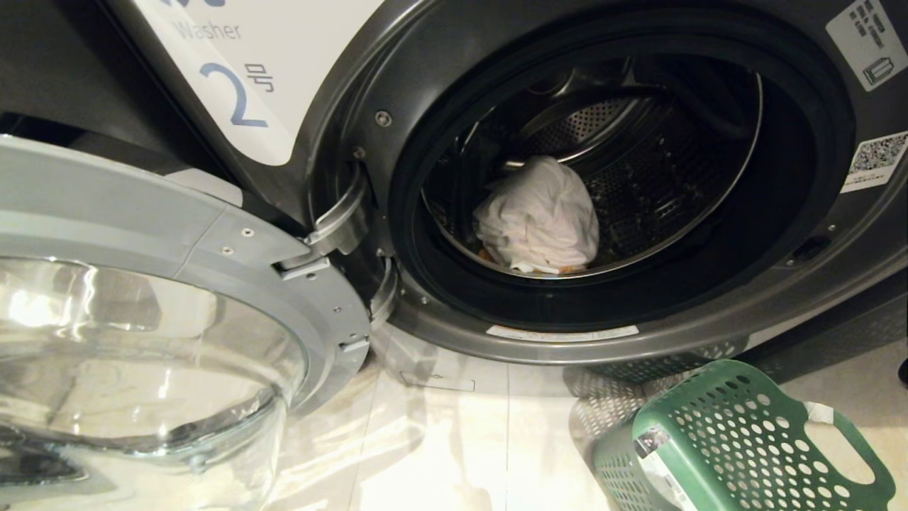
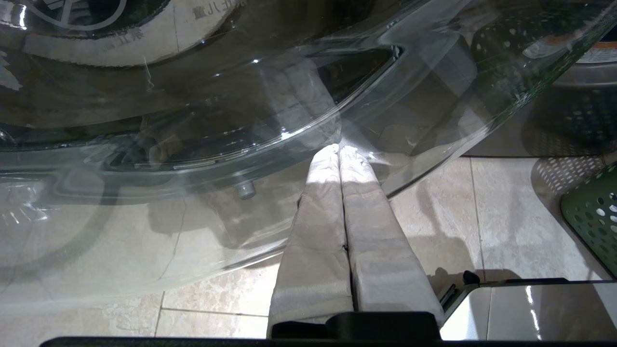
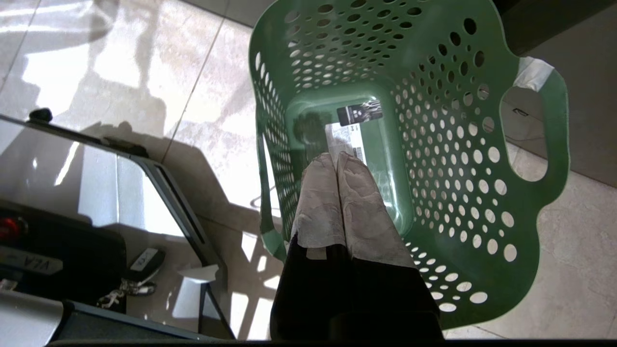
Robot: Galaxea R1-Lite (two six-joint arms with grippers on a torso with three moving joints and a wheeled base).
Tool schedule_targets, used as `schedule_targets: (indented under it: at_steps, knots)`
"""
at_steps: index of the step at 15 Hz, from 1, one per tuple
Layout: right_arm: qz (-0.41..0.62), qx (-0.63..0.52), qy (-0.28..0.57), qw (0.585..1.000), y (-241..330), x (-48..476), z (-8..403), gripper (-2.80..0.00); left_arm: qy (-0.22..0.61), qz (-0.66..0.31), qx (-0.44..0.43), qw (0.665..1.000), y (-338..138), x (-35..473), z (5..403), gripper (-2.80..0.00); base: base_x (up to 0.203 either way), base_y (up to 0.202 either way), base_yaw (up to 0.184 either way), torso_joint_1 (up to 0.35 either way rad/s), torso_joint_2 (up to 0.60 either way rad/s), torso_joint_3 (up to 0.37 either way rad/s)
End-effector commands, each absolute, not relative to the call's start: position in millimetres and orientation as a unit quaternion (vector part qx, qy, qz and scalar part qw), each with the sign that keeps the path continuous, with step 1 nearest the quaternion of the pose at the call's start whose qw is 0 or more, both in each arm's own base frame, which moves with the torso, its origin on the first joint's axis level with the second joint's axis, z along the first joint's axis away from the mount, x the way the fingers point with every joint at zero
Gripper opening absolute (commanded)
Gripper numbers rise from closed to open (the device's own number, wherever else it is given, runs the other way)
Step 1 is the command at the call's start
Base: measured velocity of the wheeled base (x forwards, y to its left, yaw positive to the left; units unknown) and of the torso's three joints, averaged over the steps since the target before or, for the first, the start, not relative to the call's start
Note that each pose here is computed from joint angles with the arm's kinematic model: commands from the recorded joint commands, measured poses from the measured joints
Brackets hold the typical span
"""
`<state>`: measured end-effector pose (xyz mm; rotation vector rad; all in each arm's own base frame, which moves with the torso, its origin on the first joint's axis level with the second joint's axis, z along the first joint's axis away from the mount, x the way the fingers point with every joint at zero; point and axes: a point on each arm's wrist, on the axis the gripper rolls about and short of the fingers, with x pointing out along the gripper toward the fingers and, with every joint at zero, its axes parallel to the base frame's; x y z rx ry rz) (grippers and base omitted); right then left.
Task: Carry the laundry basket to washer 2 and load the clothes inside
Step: Close the washing machine door with the left hand
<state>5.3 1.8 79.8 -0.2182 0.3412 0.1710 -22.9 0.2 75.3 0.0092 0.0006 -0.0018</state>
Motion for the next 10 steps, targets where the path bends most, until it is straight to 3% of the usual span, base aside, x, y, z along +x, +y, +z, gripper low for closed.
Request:
schedule_targets:
  at_steps: [1, 10]
  knots:
    - [0.077, -0.104, 0.148, 0.98, 1.5, 1.3, 79.1, -2.8, 0.001, -0.001, 0.005, 1.0, 0.2, -22.8, 75.2, -2.8, 0.0, 0.0, 0.0, 0.0, 0.0, 0.0]
    - [0.047, -0.051, 0.132, 0.989, 0.3, -1.8, 78.9, -2.8, 0.0, -0.001, 0.005, 1.0, 0.2, -22.9, 75.3, -2.8, 0.0, 0.0, 0.0, 0.0, 0.0, 0.0]
